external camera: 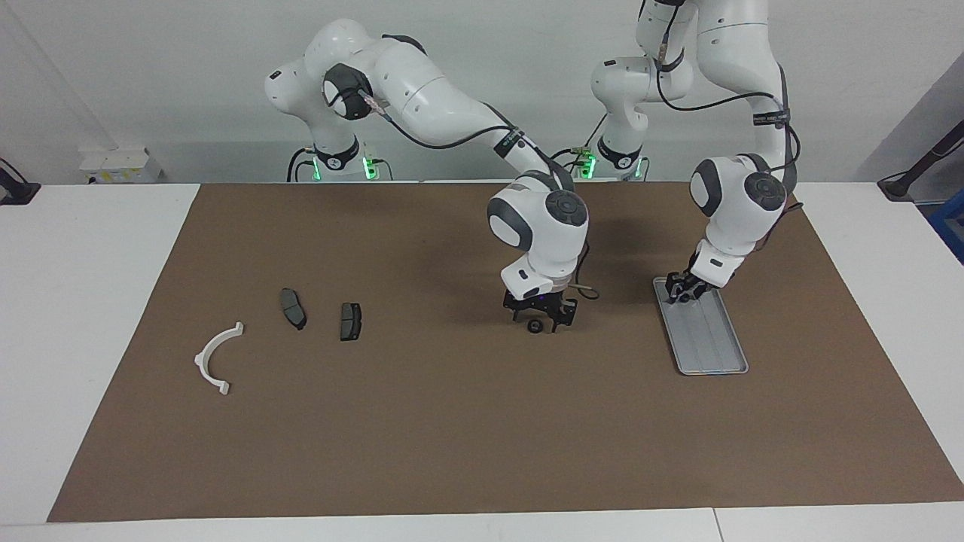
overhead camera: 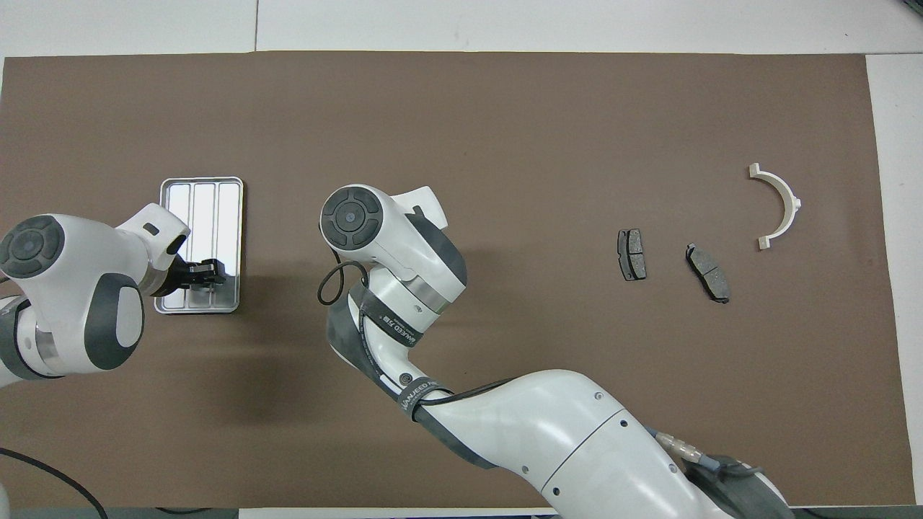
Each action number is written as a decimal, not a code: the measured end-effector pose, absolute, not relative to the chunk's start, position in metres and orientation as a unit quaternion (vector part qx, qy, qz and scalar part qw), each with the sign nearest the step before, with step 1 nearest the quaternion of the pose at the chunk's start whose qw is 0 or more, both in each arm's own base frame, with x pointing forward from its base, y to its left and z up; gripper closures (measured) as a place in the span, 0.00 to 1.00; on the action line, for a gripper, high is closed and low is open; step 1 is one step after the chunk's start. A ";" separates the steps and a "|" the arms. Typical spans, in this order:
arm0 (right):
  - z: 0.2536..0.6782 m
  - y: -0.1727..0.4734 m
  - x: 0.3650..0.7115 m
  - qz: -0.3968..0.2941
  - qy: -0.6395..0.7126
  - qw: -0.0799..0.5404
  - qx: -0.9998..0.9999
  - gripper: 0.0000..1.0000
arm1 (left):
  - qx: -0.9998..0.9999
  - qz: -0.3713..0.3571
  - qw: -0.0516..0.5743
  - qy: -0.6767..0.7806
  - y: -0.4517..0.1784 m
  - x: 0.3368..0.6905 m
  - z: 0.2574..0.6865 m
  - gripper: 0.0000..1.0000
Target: Place bearing gear from tray to pile
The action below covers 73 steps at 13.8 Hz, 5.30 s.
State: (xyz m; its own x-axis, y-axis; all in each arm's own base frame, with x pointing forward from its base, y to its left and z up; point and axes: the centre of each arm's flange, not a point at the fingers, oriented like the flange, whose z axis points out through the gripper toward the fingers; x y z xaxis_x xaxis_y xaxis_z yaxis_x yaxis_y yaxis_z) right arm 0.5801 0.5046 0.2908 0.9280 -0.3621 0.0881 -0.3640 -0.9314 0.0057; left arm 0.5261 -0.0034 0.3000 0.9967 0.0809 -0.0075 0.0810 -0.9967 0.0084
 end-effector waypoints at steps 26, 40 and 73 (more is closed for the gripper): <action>0.425 0.366 0.640 -0.003 -0.104 0.040 0.994 0.65 | 0.996 -0.008 0.010 0.083 -0.030 0.569 0.406 0.76; 0.408 0.055 0.713 0.008 0.079 0.013 0.997 0.65 | 0.983 0.011 0.024 0.184 -0.355 0.573 0.312 0.76; 0.396 0.421 0.564 0.019 -0.114 -0.012 0.993 0.00 | 0.997 -0.009 0.010 0.079 -0.025 0.548 0.568 0.00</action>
